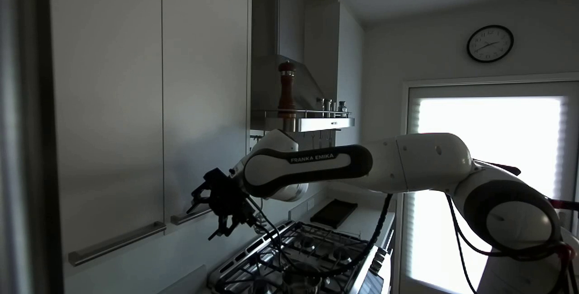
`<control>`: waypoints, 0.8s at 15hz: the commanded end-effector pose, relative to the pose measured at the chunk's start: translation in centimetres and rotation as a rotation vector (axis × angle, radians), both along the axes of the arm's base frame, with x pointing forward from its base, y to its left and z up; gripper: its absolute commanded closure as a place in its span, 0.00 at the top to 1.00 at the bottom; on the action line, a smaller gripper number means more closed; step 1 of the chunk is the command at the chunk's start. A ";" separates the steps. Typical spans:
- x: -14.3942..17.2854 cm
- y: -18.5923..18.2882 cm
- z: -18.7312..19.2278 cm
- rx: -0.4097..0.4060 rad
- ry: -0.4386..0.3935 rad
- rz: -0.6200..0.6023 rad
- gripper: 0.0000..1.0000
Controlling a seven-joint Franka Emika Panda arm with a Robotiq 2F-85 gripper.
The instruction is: Open the top right cupboard door then take the container out of it and put it on the countertop
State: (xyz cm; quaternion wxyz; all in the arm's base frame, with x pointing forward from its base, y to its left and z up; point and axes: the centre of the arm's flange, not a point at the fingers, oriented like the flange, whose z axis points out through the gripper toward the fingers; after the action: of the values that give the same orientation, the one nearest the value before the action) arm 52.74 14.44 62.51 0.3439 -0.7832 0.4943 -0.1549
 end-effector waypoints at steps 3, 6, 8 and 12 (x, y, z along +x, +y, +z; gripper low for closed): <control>-0.2 -0.3 -0.9 0.014 0.012 -0.025 1.00; -0.8 -0.7 -1.0 -0.031 0.060 -0.014 1.00; -1.2 -1.3 -1.0 -0.056 0.097 -0.016 1.00; -2.1 -2.8 -0.4 -0.134 0.170 -0.011 1.00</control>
State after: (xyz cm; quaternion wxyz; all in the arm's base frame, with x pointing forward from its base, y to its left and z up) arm 52.28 13.18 62.81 0.3013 -0.7960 0.5042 -0.1460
